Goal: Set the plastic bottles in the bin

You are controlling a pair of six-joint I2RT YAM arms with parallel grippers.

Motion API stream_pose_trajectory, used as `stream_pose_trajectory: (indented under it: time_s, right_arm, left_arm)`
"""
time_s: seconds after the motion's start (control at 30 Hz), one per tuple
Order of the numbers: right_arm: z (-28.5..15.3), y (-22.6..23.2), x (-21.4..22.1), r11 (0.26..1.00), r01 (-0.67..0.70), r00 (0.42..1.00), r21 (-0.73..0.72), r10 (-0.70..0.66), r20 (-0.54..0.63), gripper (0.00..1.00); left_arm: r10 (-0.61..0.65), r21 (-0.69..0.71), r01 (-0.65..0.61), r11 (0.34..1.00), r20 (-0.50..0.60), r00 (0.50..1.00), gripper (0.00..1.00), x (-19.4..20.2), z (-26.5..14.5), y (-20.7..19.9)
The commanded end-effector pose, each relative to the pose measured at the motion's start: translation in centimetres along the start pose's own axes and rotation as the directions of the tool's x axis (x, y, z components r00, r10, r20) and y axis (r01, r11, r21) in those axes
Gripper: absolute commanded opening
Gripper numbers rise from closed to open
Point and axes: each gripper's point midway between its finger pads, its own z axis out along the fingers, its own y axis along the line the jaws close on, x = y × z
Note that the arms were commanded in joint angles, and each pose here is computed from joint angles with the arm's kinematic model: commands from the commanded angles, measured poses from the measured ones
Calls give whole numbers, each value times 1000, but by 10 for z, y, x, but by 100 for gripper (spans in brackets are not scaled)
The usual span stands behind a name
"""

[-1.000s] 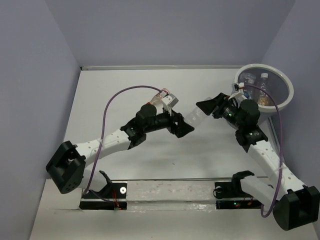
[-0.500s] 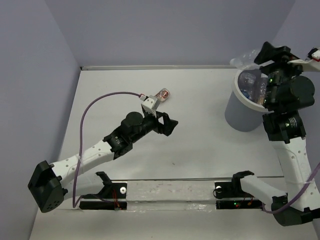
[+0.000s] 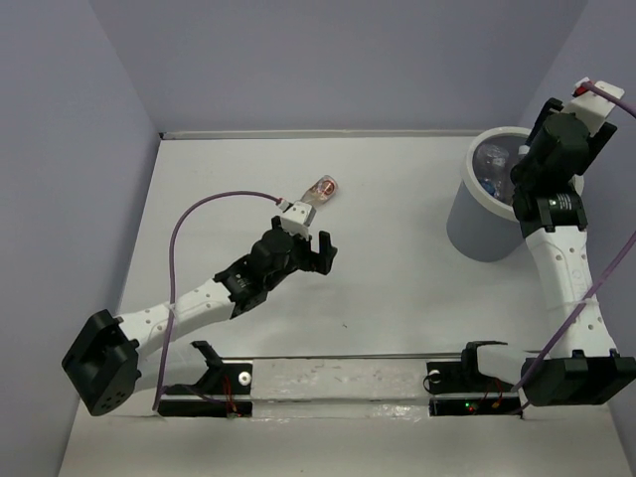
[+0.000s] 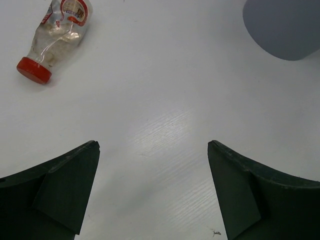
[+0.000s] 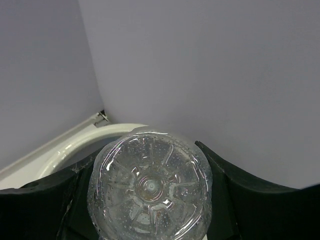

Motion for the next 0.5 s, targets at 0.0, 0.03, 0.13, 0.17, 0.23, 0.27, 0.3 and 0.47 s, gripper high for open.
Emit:
stream_pose_trajectory:
  time_s: [0.0, 0.03, 0.13, 0.17, 0.23, 0.27, 0.3, 0.47]
  right_arm:
    - [-7, -8, 20, 1000, 25, 996, -13, -25, -82, 31]
    - [-8, -3, 27, 999, 23, 993, -37, -27, -115, 31]
    - [-1, 26, 57, 992, 16, 973, -123, -44, -228, 40]
    - [5, 24, 65, 993, 22, 966, -113, -51, -252, 46]
    - [12, 29, 75, 992, 2, 959, -122, -37, -280, 67]
    - [15, 38, 80, 987, -46, 953, -155, -3, -302, 83]
    - [20, 38, 80, 986, -73, 950, -153, 22, -311, 89]
    - [23, 53, 18, 955, -204, 961, -214, 153, -231, 100]
  left_arm:
    - [9, -51, -7, 999, 27, 1000, 99, -6, 4, 9]
    - [11, -56, -9, 998, 25, 1000, 99, -5, 4, 10]
    - [19, -88, -18, 996, 16, 1000, 99, -3, 7, 17]
    - [20, -102, -19, 995, 12, 1000, 99, -2, 9, 21]
    - [18, -123, -17, 992, 4, 1000, 99, 0, 12, 27]
    - [15, -134, -15, 991, -1, 1000, 99, 1, 14, 30]
    - [9, -151, -10, 988, -9, 1000, 99, 0, 18, 36]
    - [17, -203, -24, 979, -35, 999, 99, -3, 34, 44]
